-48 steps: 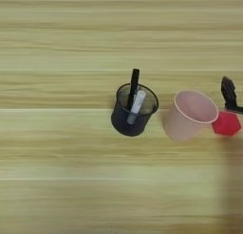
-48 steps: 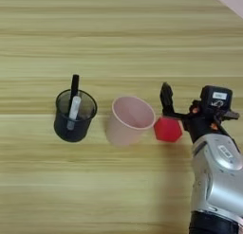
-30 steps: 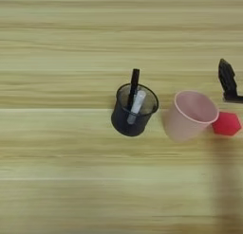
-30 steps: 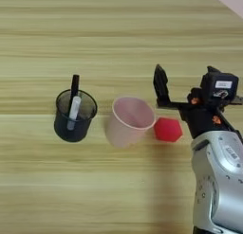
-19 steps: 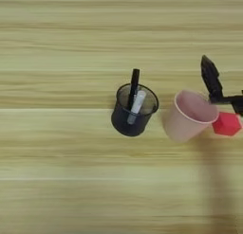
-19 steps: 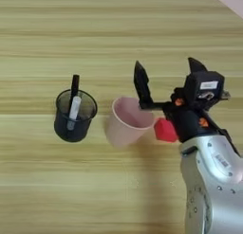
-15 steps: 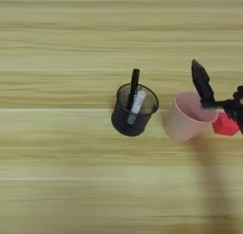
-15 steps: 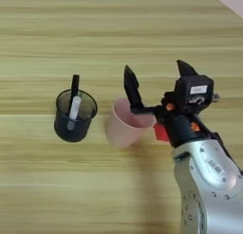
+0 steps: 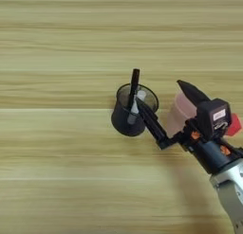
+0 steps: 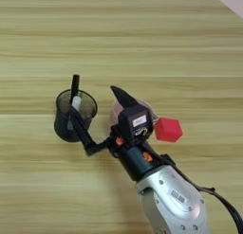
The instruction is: Move the objects on the table
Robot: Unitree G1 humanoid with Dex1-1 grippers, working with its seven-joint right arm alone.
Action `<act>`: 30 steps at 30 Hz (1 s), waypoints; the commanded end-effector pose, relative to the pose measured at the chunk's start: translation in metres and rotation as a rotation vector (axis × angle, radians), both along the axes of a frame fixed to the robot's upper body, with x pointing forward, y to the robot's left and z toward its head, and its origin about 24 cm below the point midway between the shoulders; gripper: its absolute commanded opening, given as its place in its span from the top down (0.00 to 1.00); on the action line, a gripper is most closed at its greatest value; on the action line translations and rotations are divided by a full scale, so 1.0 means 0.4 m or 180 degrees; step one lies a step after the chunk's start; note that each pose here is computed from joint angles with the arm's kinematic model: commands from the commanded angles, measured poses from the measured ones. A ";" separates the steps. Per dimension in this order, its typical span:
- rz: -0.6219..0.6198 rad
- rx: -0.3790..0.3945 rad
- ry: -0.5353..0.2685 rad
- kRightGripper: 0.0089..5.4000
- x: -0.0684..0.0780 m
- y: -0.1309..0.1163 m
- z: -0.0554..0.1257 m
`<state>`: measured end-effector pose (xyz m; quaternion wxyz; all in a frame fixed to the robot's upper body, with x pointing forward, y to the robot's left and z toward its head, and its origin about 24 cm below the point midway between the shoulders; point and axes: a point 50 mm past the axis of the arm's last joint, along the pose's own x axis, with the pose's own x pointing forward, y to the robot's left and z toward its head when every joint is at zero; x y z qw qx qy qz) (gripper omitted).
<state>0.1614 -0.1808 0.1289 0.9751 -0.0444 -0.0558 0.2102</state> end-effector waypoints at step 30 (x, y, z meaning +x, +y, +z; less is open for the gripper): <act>-0.0082 -0.0032 0.0614 0.01 -0.042 0.020 -0.084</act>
